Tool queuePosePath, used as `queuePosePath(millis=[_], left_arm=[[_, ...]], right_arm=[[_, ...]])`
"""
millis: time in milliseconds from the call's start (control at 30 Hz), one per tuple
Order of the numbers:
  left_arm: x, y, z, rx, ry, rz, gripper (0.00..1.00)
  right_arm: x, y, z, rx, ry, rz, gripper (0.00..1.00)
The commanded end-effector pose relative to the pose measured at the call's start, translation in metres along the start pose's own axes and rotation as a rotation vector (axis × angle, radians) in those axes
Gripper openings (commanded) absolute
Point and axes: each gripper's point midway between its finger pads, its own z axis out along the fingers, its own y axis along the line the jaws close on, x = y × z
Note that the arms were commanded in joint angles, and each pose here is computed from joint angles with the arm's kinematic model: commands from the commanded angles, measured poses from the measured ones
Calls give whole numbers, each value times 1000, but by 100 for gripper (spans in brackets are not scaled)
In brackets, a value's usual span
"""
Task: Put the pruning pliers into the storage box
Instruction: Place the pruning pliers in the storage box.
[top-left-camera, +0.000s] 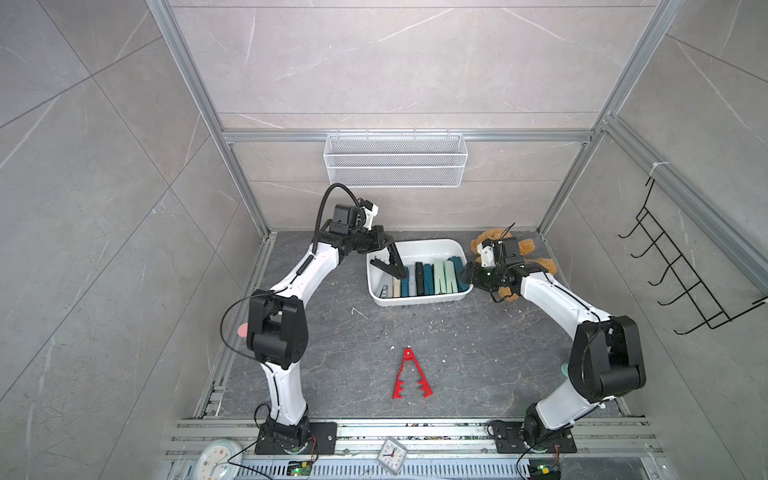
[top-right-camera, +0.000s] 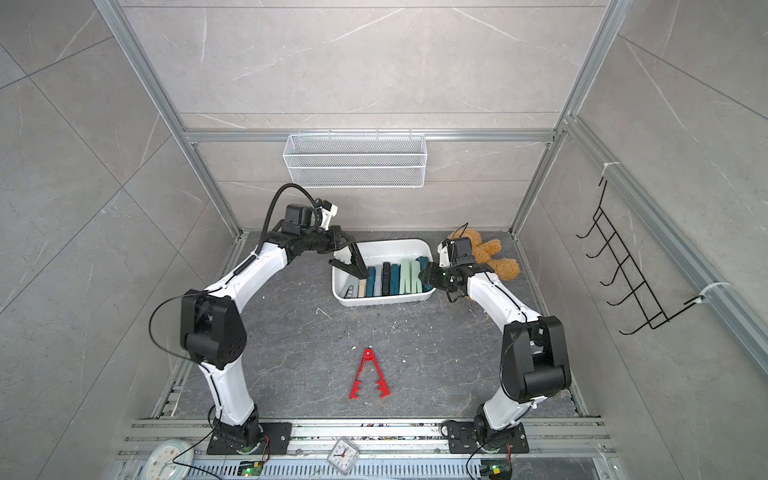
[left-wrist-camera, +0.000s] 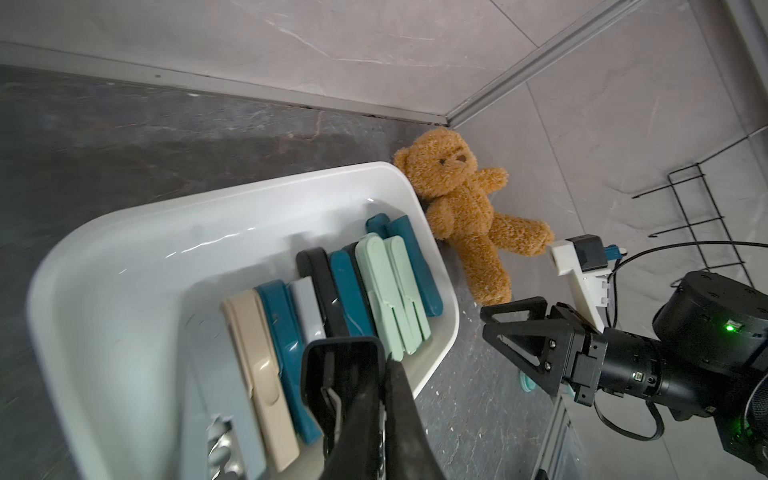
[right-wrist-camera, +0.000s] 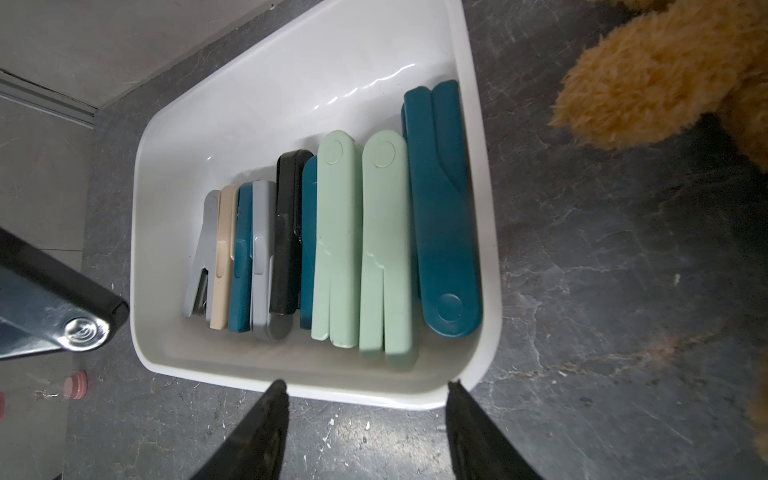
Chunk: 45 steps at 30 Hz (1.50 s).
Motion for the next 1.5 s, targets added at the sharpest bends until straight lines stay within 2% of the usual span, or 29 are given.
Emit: queuePosePath(millis=[0,200,300,500,733,967,1467], left_arm=[[-22,-41,16,239,-20,95,7],[-25,-42,64,395,30,64,7],[-17,-32,91,424,52,14,7],[-12,-24,113,475,58,-56,8],[7,-13,113,444,108,-51,8],[7,-7,108,448,114,-59,8],[26,15,119,404,196,-83,10]], right_arm=[[-2,0,-7,13,-21,-27,62],[0,-4,-7,31,-17,-19,62],[2,-7,-7,42,-13,-14,62],[1,-10,-11,60,-17,-14,62],[2,-11,-10,63,-14,-11,62],[3,-10,-9,56,-10,-4,62],[4,-11,-7,59,-1,2,62]])
